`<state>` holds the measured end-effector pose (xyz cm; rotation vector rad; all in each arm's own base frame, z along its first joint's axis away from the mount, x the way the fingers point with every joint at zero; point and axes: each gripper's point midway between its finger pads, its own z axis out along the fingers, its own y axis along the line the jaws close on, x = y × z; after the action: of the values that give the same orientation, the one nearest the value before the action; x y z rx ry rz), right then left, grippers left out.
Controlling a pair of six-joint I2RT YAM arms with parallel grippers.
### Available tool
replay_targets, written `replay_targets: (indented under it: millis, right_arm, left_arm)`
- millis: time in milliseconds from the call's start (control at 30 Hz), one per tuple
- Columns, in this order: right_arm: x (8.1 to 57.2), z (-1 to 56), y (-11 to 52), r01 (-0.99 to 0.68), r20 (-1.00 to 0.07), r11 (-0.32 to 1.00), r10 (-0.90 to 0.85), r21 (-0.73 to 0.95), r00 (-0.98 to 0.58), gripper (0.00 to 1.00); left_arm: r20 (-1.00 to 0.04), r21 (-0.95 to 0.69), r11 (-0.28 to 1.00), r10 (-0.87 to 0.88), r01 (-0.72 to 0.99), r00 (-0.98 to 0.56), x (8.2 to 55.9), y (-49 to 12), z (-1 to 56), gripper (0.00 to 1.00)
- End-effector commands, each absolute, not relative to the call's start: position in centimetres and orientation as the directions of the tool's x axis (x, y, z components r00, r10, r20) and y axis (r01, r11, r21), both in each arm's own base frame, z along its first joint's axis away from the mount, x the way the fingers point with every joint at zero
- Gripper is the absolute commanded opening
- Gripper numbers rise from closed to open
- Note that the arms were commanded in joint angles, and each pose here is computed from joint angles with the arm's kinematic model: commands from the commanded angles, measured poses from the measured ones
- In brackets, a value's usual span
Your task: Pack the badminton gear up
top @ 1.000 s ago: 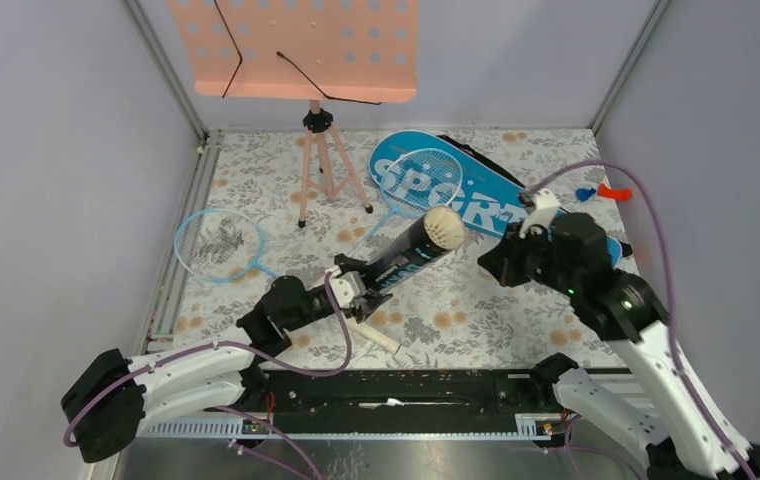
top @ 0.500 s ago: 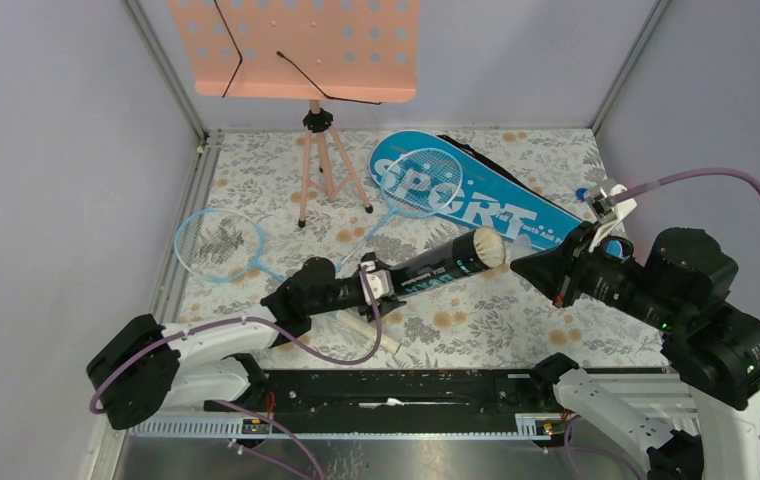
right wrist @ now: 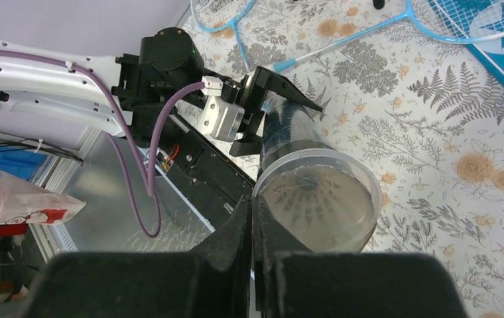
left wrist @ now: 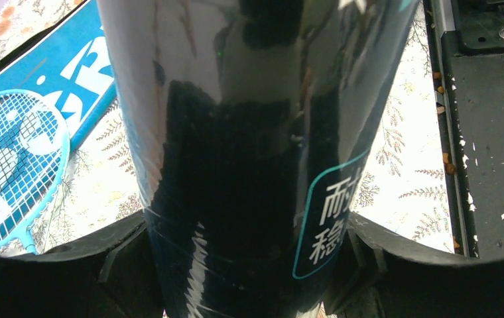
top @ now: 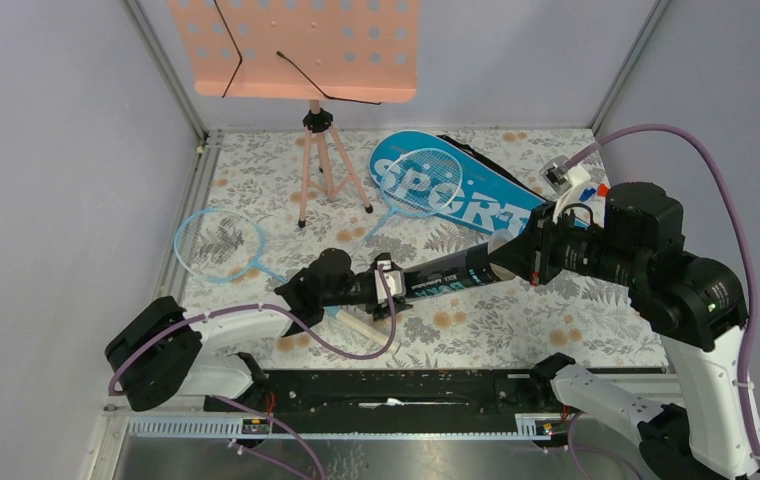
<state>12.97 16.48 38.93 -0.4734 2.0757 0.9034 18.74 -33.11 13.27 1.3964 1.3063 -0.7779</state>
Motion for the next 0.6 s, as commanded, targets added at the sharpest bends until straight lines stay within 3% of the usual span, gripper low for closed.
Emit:
replay_targets:
  millis: [0, 200, 567]
  right_arm:
    - [11.5, 39.6, 16.8, -0.616, -0.775, 0.634, -0.041, 0.468, -0.63, 0.0]
    - [10.0, 39.4, 17.7, -0.608, -0.702, 0.582, -0.087, 0.54, -0.707, 0.0]
    - [10.4, 37.5, 16.2, -0.535, -0.633, 0.683, -0.135, 0.497, -0.762, 0.0]
  left_arm:
    - [-0.934, 0.331, 0.097, 0.176, 0.939, 0.311, 19.1, -34.7, 17.3, 0.24]
    - [-0.938, 0.327, 0.08, 0.15, 0.942, 0.313, 18.9, -35.0, 17.4, 0.24]
    - [-0.939, 0.337, 0.065, 0.101, 0.939, 0.329, 18.2, -34.9, 17.8, 0.24]
